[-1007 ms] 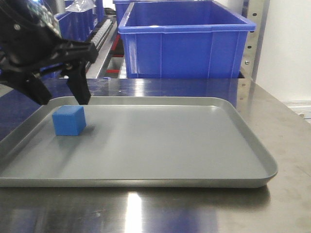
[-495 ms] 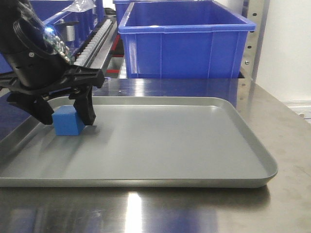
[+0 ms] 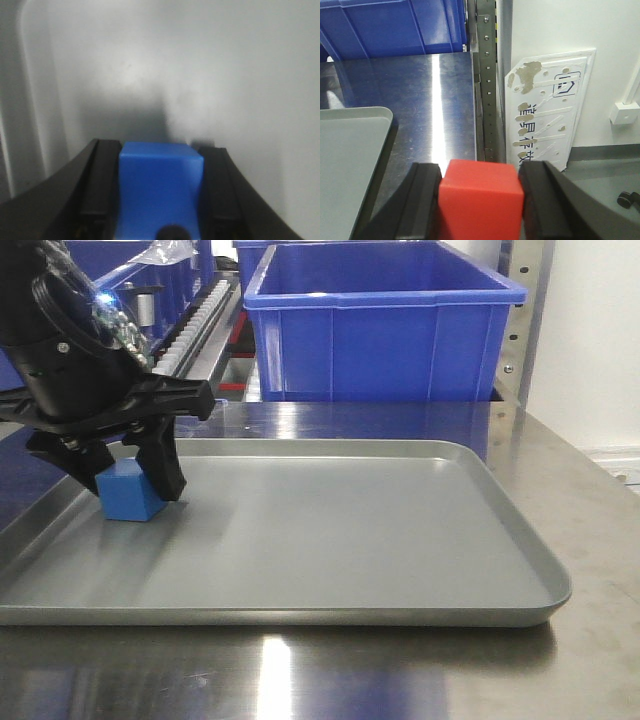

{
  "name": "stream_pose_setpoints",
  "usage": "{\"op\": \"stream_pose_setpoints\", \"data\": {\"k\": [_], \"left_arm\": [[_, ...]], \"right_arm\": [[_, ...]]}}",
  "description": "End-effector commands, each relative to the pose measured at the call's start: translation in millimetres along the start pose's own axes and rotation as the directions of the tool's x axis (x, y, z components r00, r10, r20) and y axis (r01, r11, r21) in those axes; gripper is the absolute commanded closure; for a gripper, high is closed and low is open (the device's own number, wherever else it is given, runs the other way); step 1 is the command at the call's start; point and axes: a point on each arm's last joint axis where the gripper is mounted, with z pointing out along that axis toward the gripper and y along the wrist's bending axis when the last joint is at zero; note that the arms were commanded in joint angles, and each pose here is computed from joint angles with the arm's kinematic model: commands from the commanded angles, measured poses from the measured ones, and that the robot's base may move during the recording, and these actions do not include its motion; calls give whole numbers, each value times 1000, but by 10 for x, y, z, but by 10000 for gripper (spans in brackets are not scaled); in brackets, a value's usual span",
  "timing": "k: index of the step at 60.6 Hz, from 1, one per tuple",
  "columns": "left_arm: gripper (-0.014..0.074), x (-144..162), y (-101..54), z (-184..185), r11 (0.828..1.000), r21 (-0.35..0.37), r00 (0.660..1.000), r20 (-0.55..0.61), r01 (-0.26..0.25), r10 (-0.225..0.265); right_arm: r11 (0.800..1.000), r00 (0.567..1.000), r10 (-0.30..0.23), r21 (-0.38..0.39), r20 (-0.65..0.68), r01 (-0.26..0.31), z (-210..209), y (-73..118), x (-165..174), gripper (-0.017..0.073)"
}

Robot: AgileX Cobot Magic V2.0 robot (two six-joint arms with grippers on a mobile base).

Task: Sort and place red and blue blocks on shelf
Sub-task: 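Lift the blue cube off the tray with the left gripper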

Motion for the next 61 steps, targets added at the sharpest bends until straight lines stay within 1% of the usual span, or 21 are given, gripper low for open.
{"op": "stream_pose_setpoints", "data": {"k": [1, 9, 14, 21, 26, 32, 35, 39, 42, 43, 50, 55, 56, 61], "left_arm": [[461, -102, -59, -322, 1000, 29, 994, 106, -13, 10], [461, -112, -26, -592, 999, 11, 983, 181, -48, 46], [460, -113, 19, -822, 999, 15, 969, 243, -44, 39], [461, -100, 152, -1181, 1000, 23, 941, 339, -9, 1], [461, -51, 274, -1490, 999, 27, 907, 420, 22, -32], [461, 80, 475, -1818, 997, 21, 858, 507, 78, -78], [461, 164, 556, -1940, 995, 14, 835, 542, 100, -92], [461, 323, 662, -2115, 992, -1, 794, 599, 127, -101], [461, 444, 736, -2163, 989, -21, 776, 622, 146, -102], [461, 505, 760, -2190, 988, -25, 766, 635, 153, -103], [461, 832, 845, -2247, 983, -37, 721, 685, 181, -107], [461, 1074, 884, -2176, 980, -39, 704, 701, 195, -112], [461, 1124, 897, -2134, 979, -42, 708, 697, 199, -114], [461, 1353, 922, -2033, 977, -40, 698, 706, 208, -120]], "right_arm": [[1000, 993, -17, -4, 116, 17, -33, 14, -170, 503], [1000, 993, -17, -4, 116, 17, -33, 14, -170, 503], [1000, 993, -17, -4, 116, 17, -33, 14, -170, 503], [1000, 993, -17, -4, 116, 17, -33, 14, -170, 503], [1000, 993, -17, -4, 116, 17, -33, 14, -170, 503], [1000, 993, -17, -4, 116, 17, -33, 14, -170, 503], [1000, 993, -17, -4, 116, 17, -33, 14, -170, 503], [1000, 993, -17, -4, 116, 17, -33, 14, -170, 503], [1000, 993, -17, -4, 116, 17, -33, 14, -170, 503], [1000, 993, -17, -4, 116, 17, -33, 14, -170, 503], [1000, 993, -17, -4, 116, 17, -33, 14, -170, 503], [1000, 993, -17, -4, 116, 17, -33, 14, -170, 503], [1000, 993, -17, -4, 116, 17, -33, 14, -170, 503], [1000, 993, -17, -4, 116, 17, -33, 14, -170, 503]]}}
